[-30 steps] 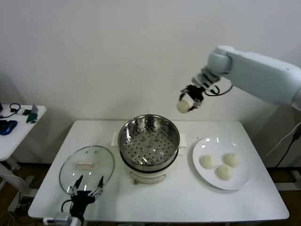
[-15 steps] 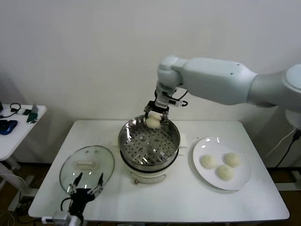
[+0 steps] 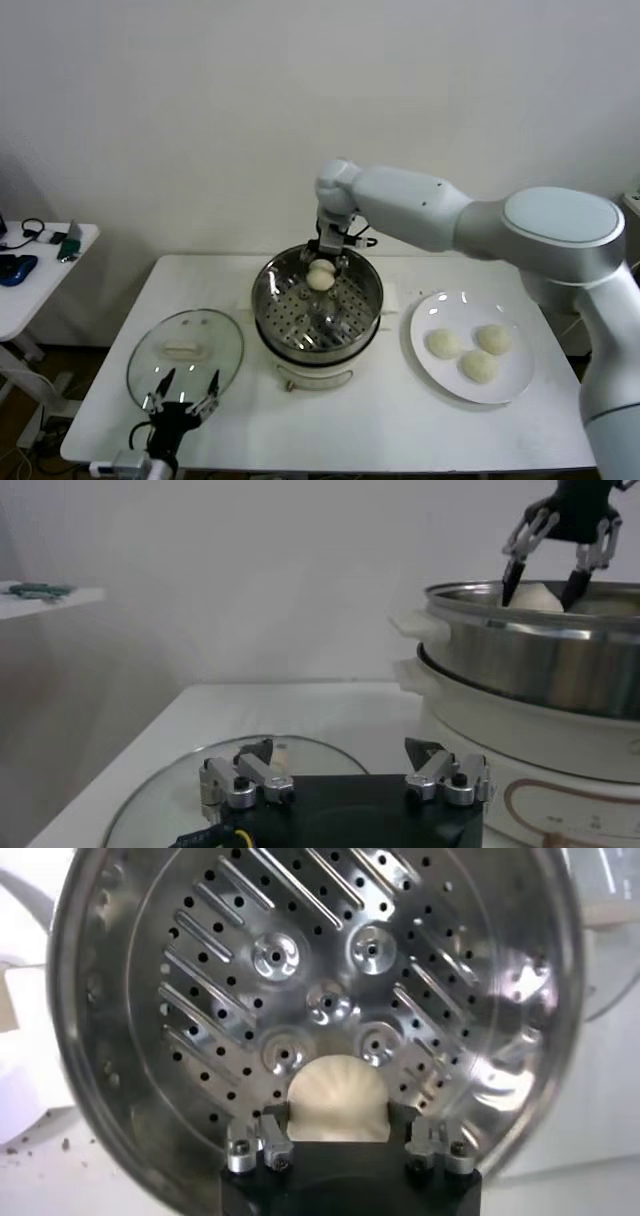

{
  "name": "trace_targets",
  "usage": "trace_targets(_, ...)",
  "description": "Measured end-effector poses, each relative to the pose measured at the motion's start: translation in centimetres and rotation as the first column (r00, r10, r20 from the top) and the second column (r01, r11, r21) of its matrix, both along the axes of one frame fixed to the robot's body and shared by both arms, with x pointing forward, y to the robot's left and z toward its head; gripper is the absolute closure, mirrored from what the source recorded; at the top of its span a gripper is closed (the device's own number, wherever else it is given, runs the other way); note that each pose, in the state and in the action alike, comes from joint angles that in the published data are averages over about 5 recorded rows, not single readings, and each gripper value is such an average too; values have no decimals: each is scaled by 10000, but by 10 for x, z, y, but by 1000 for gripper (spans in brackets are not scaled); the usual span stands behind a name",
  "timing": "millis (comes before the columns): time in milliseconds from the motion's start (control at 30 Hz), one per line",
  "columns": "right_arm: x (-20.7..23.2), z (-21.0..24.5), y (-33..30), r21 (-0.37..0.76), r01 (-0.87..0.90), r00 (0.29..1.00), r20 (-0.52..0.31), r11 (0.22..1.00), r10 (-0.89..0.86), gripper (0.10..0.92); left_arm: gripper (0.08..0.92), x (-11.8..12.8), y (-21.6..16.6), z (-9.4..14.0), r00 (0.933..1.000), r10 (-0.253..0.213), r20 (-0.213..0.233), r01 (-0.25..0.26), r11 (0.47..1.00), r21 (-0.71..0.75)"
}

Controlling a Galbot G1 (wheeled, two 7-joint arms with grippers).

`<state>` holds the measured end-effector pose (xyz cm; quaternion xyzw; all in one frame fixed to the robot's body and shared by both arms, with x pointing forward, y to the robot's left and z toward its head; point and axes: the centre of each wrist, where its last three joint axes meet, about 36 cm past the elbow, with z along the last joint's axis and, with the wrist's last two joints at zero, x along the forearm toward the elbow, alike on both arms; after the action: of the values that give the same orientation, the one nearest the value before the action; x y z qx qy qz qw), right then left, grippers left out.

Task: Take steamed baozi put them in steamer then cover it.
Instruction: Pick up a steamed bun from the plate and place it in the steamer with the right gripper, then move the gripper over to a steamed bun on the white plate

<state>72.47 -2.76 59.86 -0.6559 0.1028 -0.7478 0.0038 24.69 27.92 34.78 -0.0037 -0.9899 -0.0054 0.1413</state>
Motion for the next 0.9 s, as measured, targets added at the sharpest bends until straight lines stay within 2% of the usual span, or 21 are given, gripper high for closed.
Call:
trace_targets(100,3,3,-2,167,71,10000,-23,9998,-71,245,177,1,0,0,10000,18,28,-18,10000,8)
trace_targets(200,6,16,-8,392,252,9997,-73,9989,-249,207,177,1,0,1,10000,20,53,-20,10000,17)
trace_targets(367,7,66,-30,704,1065,9942,-255,9918,-1050,200,177,1,-2,3,10000,-58,56,57,10000,50)
trace_targets(533,-1,121,-87,1063,3279,9438,-814,9387,-3204,199,177,0,-4,4,9999,-137,26,137,9999,83)
trace_targets(667,-17,142,-155,1054,5584,8284,-1230,8228,-5465,200,177,1,-6,4,9998,-213,25,213,9997,86)
trace_targets(900,-65,111,-265,552,8593,5079,-2083,5084,-8359,200,177,4,-8,5,9995,-288,119,288,9996,62)
